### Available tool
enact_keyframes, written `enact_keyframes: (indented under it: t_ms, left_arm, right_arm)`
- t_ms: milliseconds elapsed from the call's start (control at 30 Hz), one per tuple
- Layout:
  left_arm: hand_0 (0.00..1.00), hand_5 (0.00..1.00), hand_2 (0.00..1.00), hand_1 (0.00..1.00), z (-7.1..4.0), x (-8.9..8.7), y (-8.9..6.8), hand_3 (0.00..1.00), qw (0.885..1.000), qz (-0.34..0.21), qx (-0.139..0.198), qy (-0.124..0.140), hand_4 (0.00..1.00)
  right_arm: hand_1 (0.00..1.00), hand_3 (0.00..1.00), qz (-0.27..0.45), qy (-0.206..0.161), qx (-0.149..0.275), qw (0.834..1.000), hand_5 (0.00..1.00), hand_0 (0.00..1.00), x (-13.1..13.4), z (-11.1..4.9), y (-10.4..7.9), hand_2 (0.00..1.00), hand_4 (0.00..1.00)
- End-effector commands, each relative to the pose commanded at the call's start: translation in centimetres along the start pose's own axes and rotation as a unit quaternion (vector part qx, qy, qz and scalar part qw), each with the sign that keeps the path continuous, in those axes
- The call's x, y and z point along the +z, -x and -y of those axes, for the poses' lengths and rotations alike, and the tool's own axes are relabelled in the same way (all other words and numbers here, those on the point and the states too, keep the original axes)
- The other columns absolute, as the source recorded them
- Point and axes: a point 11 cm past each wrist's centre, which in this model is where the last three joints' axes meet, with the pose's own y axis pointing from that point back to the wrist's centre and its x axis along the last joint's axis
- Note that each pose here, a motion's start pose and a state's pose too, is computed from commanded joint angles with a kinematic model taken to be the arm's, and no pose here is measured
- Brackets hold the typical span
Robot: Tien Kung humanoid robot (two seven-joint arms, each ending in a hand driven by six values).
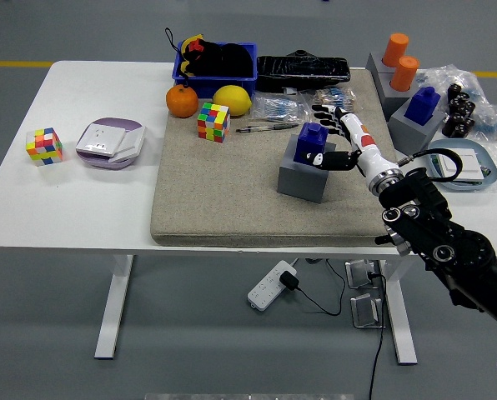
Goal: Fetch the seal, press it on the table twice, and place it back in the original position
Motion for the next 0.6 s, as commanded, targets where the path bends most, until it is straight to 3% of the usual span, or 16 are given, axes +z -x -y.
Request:
enact_keyframes:
  t_ms: [33,200,233,400,433,600]
  left_arm:
    - [0.832,0.337,0.757,0.794,0.0,0.0,0.0,0.815,1.0,0.0,0.0,0.0,0.744]
    - [0.832,0.337,0.757,0.794,0.0,-0.1,0.1,0.815,1.0,-0.001,-0.001,-0.001,0.744]
    - [0.833,0.338,0.757,0.794,0.0,-0.1,0.1,0.815,1.0,-0.002,-0.001,-0.001,0.745]
    - [0.833,0.338,0.757,0.794,0.0,0.0,0.2,0.815,1.0,-0.004,-0.001,0.001,0.745]
    - [0.832,0.338,0.757,0.793,0.0,0.1,0.1,0.815,1.0,-0.004,-0.001,0.002,0.745]
    - [0.832,0.338,0.757,0.793,0.0,0.1,0.1,0.815,1.0,-0.004,-0.001,0.001,0.745]
  right_arm:
    - [0.924,0.952,0.0,0.001,-0.001,1.0,0.019,0.92,0.0,0.0,-0.1,0.922,0.998]
    - [0.924,0.952,0.001,0.005,-0.004,1.0,0.019,0.92,0.0,-0.1,-0.9,0.922,0.998]
    - [0.986,0.998,0.002,0.005,-0.004,1.0,0.215,0.988,0.1,-0.1,-1.0,0.987,0.998]
    - [0.986,0.998,0.004,0.006,-0.005,1.0,0.215,0.988,-0.1,-0.4,-2.1,0.987,0.998]
    - [0.998,0.998,0.004,0.006,-0.004,1.0,0.348,0.998,-0.1,-0.5,-2.5,0.998,0.998]
    - [0.998,0.998,0.002,0.012,0.005,1.0,0.348,0.998,0.4,-1.1,-4.2,0.998,0.998]
